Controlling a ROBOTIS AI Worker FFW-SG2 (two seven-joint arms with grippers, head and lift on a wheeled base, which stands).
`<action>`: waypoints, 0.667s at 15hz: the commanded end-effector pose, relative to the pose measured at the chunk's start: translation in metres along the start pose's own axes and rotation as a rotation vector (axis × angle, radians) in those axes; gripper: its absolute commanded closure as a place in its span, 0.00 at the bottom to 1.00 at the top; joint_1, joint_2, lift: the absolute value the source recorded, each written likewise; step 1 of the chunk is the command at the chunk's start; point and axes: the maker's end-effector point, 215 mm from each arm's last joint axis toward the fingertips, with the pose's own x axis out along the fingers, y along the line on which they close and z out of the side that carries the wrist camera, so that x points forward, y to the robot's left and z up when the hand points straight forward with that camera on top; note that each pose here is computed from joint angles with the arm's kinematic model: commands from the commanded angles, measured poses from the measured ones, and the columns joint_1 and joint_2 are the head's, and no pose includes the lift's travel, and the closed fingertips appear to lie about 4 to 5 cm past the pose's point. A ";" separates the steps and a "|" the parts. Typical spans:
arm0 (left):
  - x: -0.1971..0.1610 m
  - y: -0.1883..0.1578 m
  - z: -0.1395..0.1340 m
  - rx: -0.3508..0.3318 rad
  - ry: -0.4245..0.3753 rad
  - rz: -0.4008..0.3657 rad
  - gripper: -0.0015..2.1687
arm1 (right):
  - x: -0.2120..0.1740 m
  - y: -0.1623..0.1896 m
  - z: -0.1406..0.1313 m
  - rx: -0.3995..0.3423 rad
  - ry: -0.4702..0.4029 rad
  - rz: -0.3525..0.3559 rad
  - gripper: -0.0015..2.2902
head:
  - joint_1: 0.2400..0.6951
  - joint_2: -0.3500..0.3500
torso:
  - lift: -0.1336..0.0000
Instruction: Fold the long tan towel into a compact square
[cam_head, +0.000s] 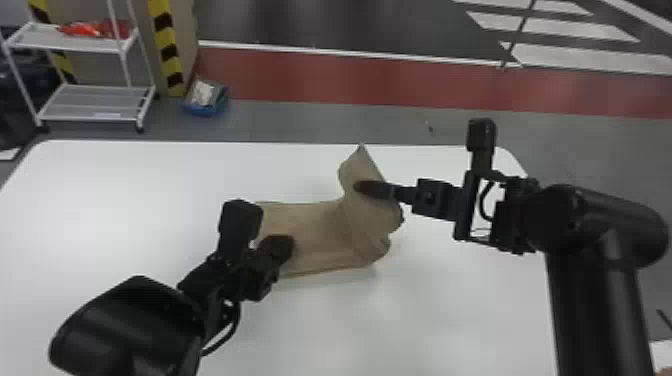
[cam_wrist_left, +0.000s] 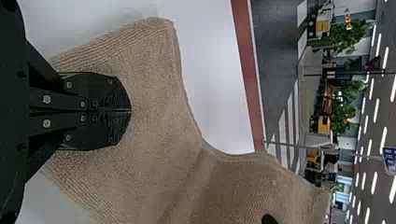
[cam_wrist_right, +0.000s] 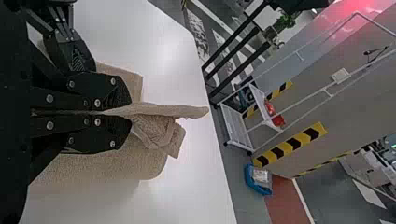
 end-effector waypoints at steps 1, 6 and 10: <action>0.003 -0.008 0.001 0.002 0.000 -0.012 0.95 | 0.019 0.027 -0.001 0.015 0.001 0.043 0.72 | 1.00 0.30 | 0.07; 0.005 -0.021 0.004 -0.004 -0.003 -0.031 0.95 | 0.051 0.062 -0.020 0.002 0.055 0.071 0.72 | 1.00 0.37 | 0.07; 0.004 -0.016 0.005 -0.008 -0.004 -0.026 0.95 | 0.047 0.034 -0.031 -0.022 0.078 -0.030 0.72 | 1.00 0.38 | 0.07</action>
